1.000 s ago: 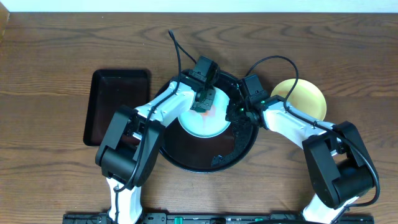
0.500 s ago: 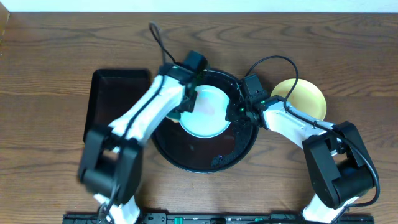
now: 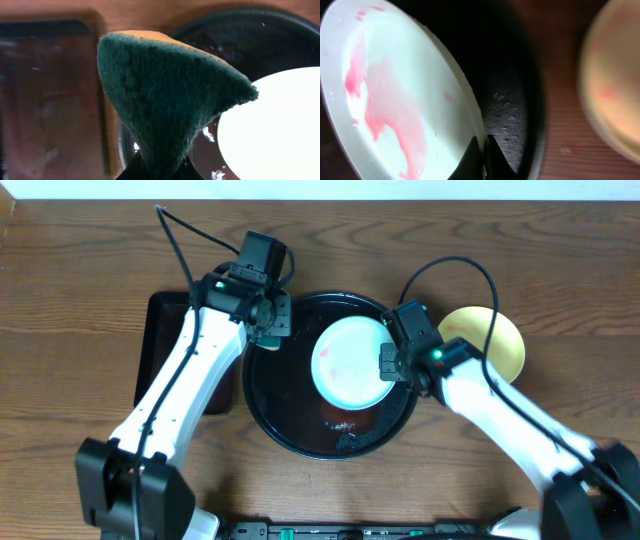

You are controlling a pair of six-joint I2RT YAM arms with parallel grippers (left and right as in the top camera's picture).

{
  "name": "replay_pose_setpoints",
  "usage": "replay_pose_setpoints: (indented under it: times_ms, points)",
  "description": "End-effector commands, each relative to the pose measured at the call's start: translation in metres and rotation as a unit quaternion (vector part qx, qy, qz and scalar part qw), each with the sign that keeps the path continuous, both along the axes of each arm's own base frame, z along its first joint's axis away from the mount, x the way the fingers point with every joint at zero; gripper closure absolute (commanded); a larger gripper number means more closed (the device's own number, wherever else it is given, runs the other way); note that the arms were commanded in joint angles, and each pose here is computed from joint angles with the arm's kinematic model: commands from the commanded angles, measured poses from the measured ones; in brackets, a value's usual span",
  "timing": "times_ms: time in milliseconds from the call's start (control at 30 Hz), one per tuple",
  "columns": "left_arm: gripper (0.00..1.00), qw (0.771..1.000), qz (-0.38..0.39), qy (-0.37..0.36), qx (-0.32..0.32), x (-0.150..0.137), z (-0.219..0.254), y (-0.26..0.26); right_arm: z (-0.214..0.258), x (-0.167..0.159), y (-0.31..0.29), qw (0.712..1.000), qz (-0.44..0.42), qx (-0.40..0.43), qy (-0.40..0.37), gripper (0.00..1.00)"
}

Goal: Clean dirty plates on tray and stack at the side
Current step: 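Lift the second pale green plate with right gripper and carry right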

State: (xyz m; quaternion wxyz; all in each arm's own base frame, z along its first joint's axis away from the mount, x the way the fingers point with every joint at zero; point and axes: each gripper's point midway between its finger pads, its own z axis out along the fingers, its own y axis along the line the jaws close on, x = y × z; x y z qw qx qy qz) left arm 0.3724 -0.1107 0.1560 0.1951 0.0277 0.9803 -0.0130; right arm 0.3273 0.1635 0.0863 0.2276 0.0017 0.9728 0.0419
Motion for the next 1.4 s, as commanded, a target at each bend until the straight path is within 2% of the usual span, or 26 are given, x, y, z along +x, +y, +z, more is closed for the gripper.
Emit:
replay_pose_setpoints:
  times_ms: [0, 167, 367, 600, 700, 800, 967, 1133, 1267, 1300, 1367]
  points:
    - [0.92, 0.999, -0.004, 0.034, -0.022, -0.003, -0.021, -0.01, 0.057, 0.012, -0.018, 0.986, 0.002, -0.114, -0.123, 0.99]
    - [0.92, 0.998, -0.011, 0.049, -0.038, 0.0, -0.033, -0.018, 0.098, 0.007, -0.022, 0.957, -0.012, -0.197, -0.212, 0.99]
    - [0.93, 0.998, -0.011, 0.053, -0.037, 0.002, -0.039, -0.019, 0.134, -0.006, -0.017, 0.91, -0.019, -0.294, -0.293, 0.99]
    - [0.93, 0.998, -0.011, 0.051, -0.037, 0.003, -0.039, -0.02, 0.185, -0.03, -0.014, 0.838, -0.071, -0.372, -0.394, 0.99]
    - [0.92, 0.998, -0.011, 0.051, -0.037, 0.003, -0.039, -0.019, 0.193, -0.034, -0.015, 0.823, -0.081, -0.388, -0.407, 0.99]
    - [0.93, 0.998, -0.011, 0.051, -0.037, 0.003, -0.039, -0.02, 0.193, -0.035, -0.014, 0.822, -0.077, -0.391, -0.407, 0.99]
    - [0.93, 0.998, -0.011, 0.051, -0.037, 0.003, -0.039, -0.019, 0.185, -0.032, -0.011, 0.836, -0.062, -0.377, -0.394, 0.99]
    - [0.93, 0.998, -0.011, 0.051, -0.037, 0.003, -0.039, -0.019, 0.137, -0.02, -0.007, 0.904, -0.019, -0.295, -0.309, 0.99]
    - [0.93, 0.998, -0.011, 0.051, -0.037, 0.003, -0.039, -0.019, 0.084, -0.019, -0.007, 0.965, 0.018, -0.193, -0.178, 0.99]
    - [0.92, 0.998, -0.011, 0.051, -0.037, 0.003, -0.039, -0.02, 0.068, -0.02, -0.004, 0.982, 0.027, -0.139, -0.128, 0.99]
    - [0.93, 0.998, -0.011, 0.051, -0.037, 0.003, -0.039, -0.019, 0.057, -0.018, -0.004, 0.992, 0.033, -0.084, -0.085, 0.99]
